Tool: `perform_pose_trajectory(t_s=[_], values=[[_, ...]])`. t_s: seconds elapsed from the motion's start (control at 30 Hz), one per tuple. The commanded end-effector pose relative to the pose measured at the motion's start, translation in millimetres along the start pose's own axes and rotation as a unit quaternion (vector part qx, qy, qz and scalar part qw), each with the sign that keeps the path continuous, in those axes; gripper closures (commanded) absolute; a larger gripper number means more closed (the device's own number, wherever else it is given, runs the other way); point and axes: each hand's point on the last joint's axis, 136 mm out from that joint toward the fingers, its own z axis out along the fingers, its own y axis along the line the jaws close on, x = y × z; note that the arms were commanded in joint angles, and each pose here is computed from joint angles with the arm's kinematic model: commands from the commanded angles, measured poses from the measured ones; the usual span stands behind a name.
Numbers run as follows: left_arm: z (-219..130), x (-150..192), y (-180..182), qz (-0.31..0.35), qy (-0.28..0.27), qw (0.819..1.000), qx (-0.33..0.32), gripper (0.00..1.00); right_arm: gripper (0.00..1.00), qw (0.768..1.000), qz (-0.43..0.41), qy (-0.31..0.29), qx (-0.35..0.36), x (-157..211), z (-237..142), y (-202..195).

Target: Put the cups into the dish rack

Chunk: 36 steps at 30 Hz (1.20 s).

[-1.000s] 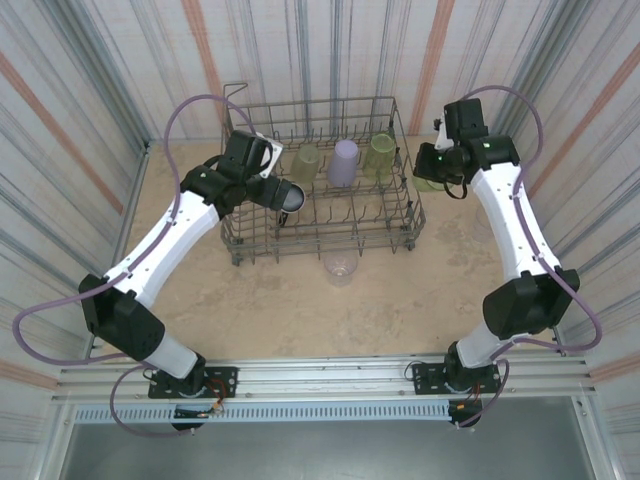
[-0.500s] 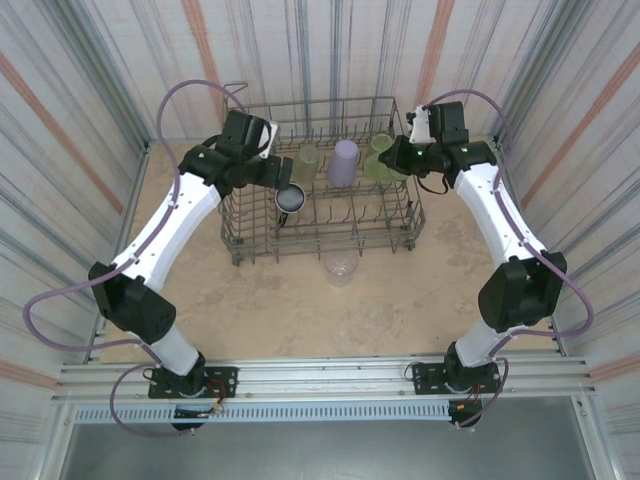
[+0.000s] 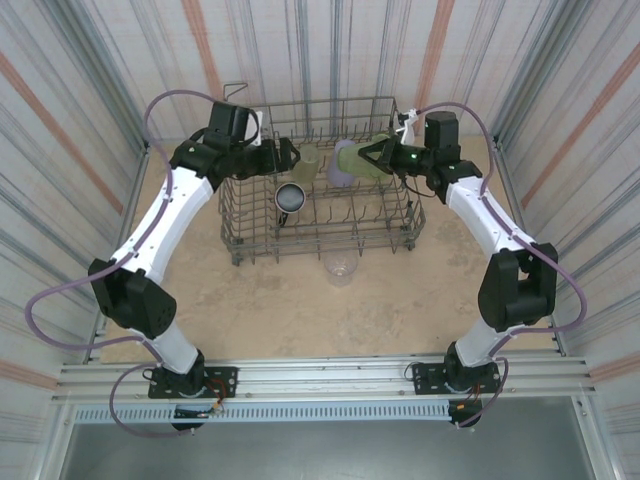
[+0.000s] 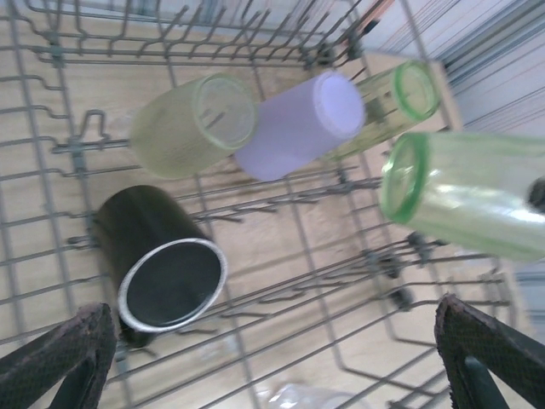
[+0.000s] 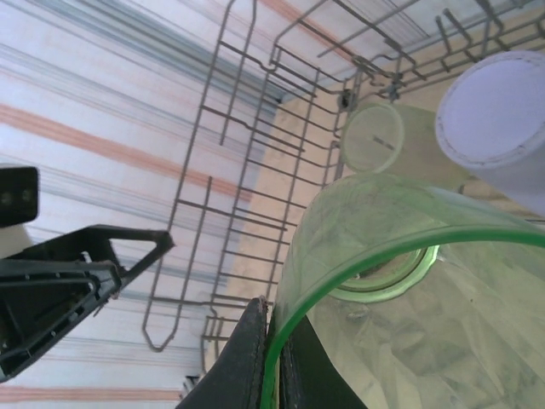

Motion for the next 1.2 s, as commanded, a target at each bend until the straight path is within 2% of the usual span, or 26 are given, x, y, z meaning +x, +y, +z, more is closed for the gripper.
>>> perform_pose_trajectory(t_s=[0.0, 0.53, 1.17], values=[[11.3, -5.5, -15.6, -0.076, 0.002, 0.994, 0.076, 0.01, 1.00, 0.997, -0.012, -0.003, -0.074, -3.5, 5.6, 26.2], [41.2, -21.0, -32.9, -0.213, -0.015, 0.960, 0.183, 0.01, 1.00, 0.980, -0.006, -0.012, -0.198, 10.7, 11.9, 58.8], [63.1, -17.3, -49.0, -0.296, 0.002, 0.922, 0.249, 0.01, 1.00, 0.964, -0.006, -0.025, -0.265, 20.1, 19.7, 81.2]])
